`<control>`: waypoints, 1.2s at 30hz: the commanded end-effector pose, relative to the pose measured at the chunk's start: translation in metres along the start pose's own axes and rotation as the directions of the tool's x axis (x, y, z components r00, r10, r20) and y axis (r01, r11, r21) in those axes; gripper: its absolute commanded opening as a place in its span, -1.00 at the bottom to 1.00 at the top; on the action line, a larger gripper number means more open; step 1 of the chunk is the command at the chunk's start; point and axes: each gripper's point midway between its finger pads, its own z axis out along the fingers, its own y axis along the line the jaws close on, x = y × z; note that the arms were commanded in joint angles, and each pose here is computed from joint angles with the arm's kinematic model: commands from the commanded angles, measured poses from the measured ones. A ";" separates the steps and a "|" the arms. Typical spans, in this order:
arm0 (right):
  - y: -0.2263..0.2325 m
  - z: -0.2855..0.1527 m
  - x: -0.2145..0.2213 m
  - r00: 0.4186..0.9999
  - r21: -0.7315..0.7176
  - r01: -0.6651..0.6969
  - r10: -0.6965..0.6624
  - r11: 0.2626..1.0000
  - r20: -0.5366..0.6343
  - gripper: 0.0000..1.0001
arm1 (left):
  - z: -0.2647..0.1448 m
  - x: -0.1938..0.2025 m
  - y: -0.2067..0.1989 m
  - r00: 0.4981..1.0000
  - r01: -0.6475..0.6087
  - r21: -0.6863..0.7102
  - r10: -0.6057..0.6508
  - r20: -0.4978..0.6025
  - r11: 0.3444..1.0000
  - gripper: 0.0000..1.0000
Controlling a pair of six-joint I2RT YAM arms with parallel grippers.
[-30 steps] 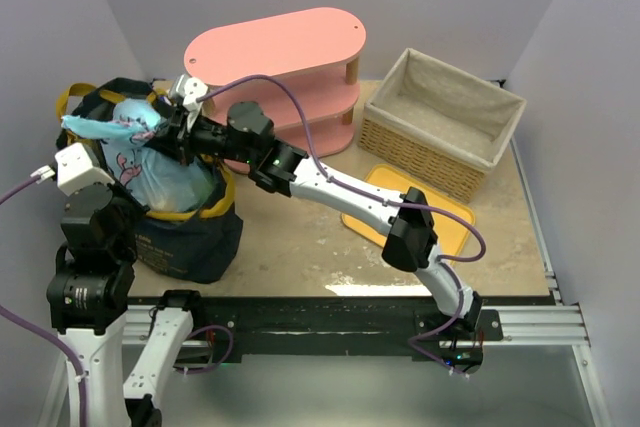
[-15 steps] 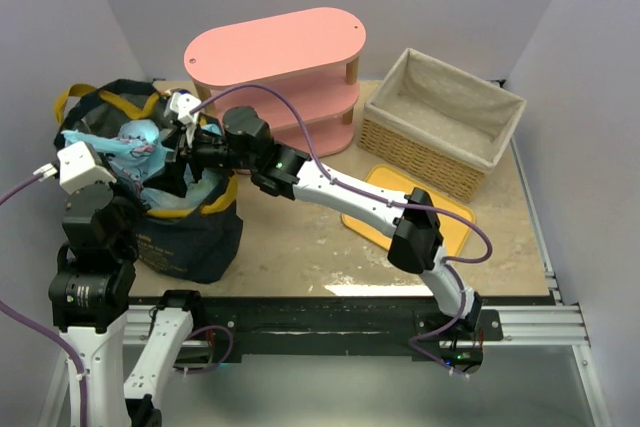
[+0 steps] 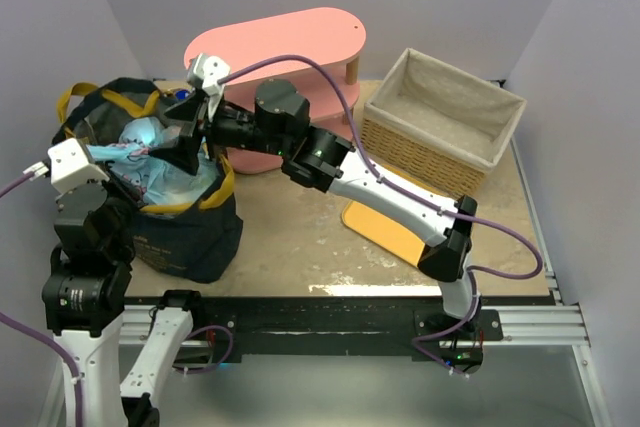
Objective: Place the mixed food into the grocery bags and tie them
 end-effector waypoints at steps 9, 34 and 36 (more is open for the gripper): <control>-0.043 0.048 0.079 0.990 0.146 -0.061 0.078 0.987 -0.119 0.53 | -0.029 -0.075 0.028 0.971 0.056 -0.096 -0.032 0.236 0.994 -0.73; -0.103 -0.111 -0.037 0.995 0.417 -0.090 0.095 0.904 0.009 0.97 | 0.012 -0.110 -0.105 0.967 -0.103 0.373 0.005 0.254 0.922 1.00; -0.127 -0.148 -0.018 0.988 0.508 -0.135 0.155 0.850 0.003 0.97 | 0.018 -0.112 -0.120 0.966 -0.126 0.418 0.015 0.259 0.900 1.00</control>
